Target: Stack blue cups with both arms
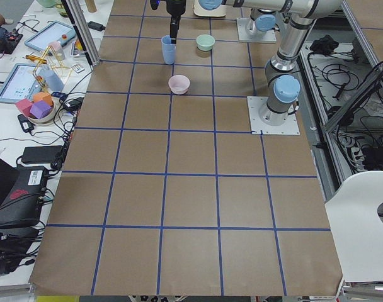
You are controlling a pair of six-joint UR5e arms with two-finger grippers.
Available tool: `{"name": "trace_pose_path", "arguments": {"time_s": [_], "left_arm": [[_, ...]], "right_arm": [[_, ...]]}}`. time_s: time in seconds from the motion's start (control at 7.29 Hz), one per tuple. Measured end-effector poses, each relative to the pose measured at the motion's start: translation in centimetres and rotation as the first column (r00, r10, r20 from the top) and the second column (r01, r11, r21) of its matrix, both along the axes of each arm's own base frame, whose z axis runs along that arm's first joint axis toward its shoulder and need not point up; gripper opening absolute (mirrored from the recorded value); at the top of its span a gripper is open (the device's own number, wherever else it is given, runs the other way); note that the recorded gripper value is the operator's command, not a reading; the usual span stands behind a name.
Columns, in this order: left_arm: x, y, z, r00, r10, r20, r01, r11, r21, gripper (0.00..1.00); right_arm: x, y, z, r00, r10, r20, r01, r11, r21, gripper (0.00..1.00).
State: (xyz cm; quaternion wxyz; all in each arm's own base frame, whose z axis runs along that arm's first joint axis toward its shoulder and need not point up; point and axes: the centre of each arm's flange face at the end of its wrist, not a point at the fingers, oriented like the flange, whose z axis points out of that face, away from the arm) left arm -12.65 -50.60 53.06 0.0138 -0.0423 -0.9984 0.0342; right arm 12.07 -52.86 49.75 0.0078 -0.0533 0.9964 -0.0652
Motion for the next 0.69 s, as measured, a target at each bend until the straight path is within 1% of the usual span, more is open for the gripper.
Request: {"name": "trace_pose_path", "arguments": {"time_s": [0.14,0.27,0.69], "left_arm": [[0.00,0.00,0.00,1.000,0.000,0.000,0.000,1.000,0.000,1.00],[0.00,0.00,0.00,1.000,0.001,0.000,-0.001,1.000,0.000,1.00],[0.00,0.00,0.00,1.000,0.001,0.000,-0.001,1.000,0.000,1.00]], "right_arm": [[0.37,0.10,0.47,0.999,0.003,0.032,-0.003,1.000,-0.009,1.00],[0.50,0.17,0.49,0.999,0.001,0.043,-0.001,1.000,-0.008,1.00],[0.19,-0.02,-0.12,1.000,-0.009,0.012,0.009,1.000,0.000,1.00]]}}
